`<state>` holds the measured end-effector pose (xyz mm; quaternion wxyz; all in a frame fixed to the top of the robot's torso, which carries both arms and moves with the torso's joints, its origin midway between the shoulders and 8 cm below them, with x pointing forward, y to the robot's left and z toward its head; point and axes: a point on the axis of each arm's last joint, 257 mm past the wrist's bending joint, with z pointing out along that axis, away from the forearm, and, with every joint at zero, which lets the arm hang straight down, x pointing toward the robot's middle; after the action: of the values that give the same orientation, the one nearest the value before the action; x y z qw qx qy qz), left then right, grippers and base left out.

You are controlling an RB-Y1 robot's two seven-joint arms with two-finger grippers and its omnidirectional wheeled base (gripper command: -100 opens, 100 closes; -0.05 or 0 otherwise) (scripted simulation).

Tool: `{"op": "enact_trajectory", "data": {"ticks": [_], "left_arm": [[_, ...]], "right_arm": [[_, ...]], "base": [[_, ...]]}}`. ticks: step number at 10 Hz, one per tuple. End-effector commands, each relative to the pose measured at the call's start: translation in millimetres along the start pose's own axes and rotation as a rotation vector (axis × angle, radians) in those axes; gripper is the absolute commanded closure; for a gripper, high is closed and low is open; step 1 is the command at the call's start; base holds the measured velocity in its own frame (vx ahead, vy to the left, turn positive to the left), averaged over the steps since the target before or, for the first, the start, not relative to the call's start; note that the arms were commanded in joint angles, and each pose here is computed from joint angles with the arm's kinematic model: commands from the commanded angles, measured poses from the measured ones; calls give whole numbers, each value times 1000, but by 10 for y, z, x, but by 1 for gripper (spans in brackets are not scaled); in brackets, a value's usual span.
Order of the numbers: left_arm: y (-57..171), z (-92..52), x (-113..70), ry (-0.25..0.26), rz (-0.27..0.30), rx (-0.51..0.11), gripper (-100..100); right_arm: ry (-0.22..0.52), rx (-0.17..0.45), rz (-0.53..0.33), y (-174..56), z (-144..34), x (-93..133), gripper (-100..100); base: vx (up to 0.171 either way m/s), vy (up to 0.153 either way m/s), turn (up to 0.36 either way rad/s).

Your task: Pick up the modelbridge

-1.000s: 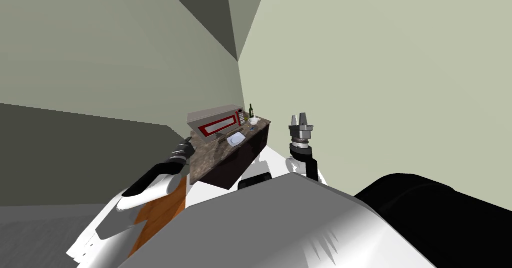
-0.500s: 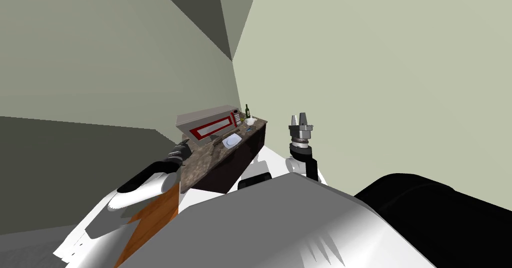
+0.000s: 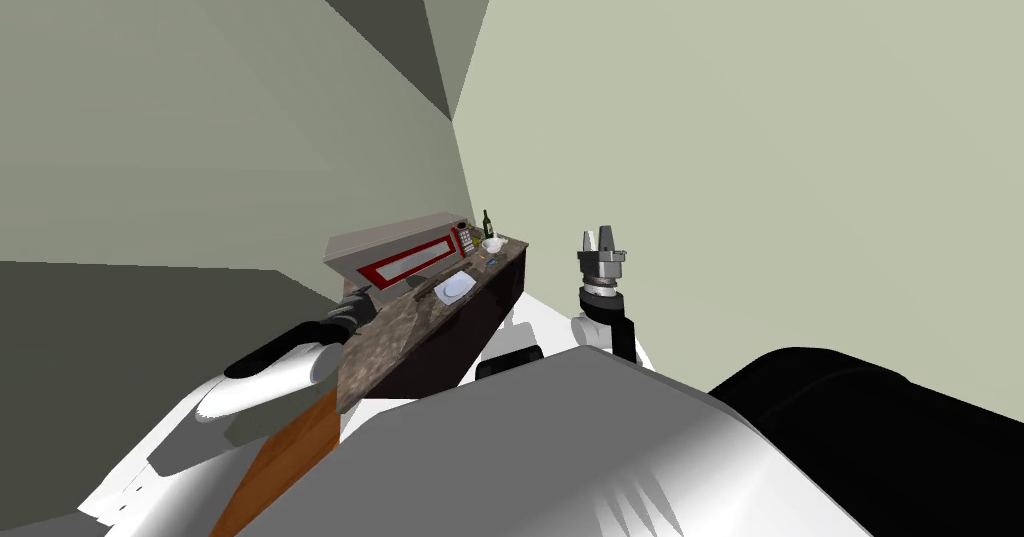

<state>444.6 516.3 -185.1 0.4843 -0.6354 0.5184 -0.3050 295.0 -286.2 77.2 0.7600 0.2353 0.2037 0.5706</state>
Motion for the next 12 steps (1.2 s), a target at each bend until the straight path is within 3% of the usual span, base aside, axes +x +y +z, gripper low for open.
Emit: {"op": "enact_trajectory", "data": {"ticks": [1, 2, 4, 5, 7, 8, 10, 11, 12], "left_arm": [[84, -6, -24, -9, -5, -39, -100], [115, 23, -161, -28, -39, -69, -100], [230, 11, -180, -37, -40, -114, -100], [266, 30, -314, -57, -77, -145, -100], [380, 10, -332, -66, -78, -189, -100], [435, 14, -465, -89, -117, -226, -100], [531, -11, -478, -97, -118, -265, -100], [594, -19, -608, -121, -160, -304, -100], [666, -44, -616, -127, -161, -333, -100]], "right_arm": [[0, 0, 0, 0, 0, 0, 0], [0, 0, 0, 0, 0, 0, 0], [0, 0, 0, 0, 0, 0, 0], [0, 0, 0, 0, 0, 0, 0], [0, 0, 0, 0, 0, 0, 0], [0, 0, 0, 0, 0, 0, 0], [0, 0, 0, 0, 0, 0, 0], [0, 0, 0, 0, 0, 0, 0], [0, 0, 0, 0, 0, 0, 0]], "base": [[17, -20, 26], [39, -42, -177], [31, -24, -52], [45, -33, -184], [35, -24, -46], [44, -30, -179], [32, -21, -52], [47, -28, -164], [53, -26, -103]]}}
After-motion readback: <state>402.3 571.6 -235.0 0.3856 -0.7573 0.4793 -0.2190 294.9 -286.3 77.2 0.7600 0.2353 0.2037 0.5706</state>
